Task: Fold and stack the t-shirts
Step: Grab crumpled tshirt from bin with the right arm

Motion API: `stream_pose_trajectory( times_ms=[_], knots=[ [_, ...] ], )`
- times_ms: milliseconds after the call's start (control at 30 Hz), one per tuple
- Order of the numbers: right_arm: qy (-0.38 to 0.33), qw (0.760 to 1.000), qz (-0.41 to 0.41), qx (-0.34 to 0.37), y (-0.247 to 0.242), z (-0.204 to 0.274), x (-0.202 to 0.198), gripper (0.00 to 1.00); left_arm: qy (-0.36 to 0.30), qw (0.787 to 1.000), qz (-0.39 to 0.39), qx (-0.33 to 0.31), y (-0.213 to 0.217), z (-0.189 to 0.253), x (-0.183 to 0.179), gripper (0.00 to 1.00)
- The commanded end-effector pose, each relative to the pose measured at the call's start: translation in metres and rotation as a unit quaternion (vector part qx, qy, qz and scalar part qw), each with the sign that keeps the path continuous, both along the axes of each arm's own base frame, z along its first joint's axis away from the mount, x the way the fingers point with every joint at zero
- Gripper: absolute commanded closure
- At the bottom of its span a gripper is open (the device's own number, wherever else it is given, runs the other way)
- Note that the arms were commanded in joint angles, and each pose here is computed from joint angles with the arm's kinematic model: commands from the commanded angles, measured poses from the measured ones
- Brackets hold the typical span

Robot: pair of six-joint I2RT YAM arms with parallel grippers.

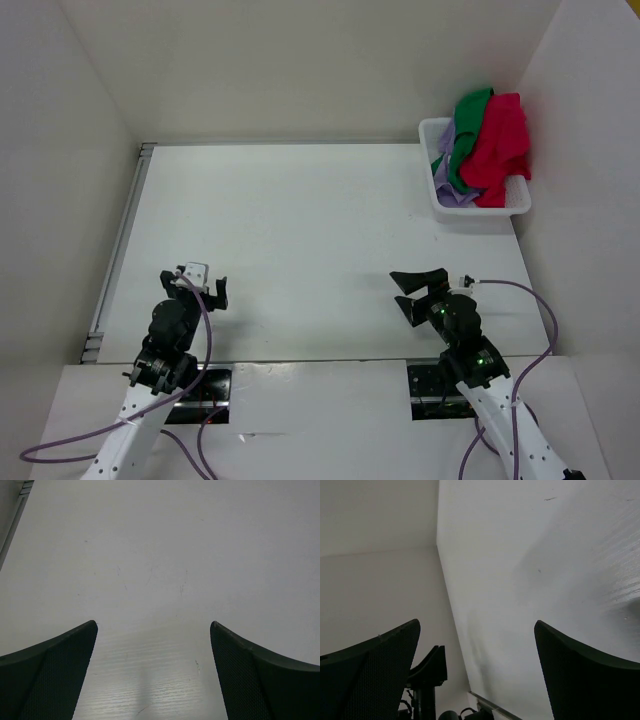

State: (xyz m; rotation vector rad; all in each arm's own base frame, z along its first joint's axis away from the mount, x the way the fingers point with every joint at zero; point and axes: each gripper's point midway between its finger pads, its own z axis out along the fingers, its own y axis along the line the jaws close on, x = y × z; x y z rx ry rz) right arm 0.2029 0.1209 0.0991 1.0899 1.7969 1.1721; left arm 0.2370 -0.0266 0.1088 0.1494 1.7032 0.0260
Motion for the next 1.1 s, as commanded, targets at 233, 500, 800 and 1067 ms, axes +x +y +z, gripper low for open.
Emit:
stream_pose_trajectory(
  times_ms=[233,500,800,1067],
  knots=[
    [-0.159,0.987,0.033,-0.011,0.009,0.056,0.008,0.01,-0.055,0.996,-0.064,0.024,-0.018,0.016,-0.001,0.00],
    [-0.262,0.938,-0.069,-0.216,-0.048,0.178,0.011,0.01,-0.258,0.824,-0.334,0.379,-0.092,0.061,-0.026,0.00],
    [-0.011,0.837,-0.133,-0.532,-0.100,0.228,0.150,0.01,-0.302,0.867,-0.120,0.378,-0.032,0.162,-0.013,0.00],
    [0.092,0.795,-0.163,-0.577,-0.194,0.236,0.286,0.01,0.023,0.968,-0.111,0.225,-0.033,0.151,0.091,0.00]
  ],
)
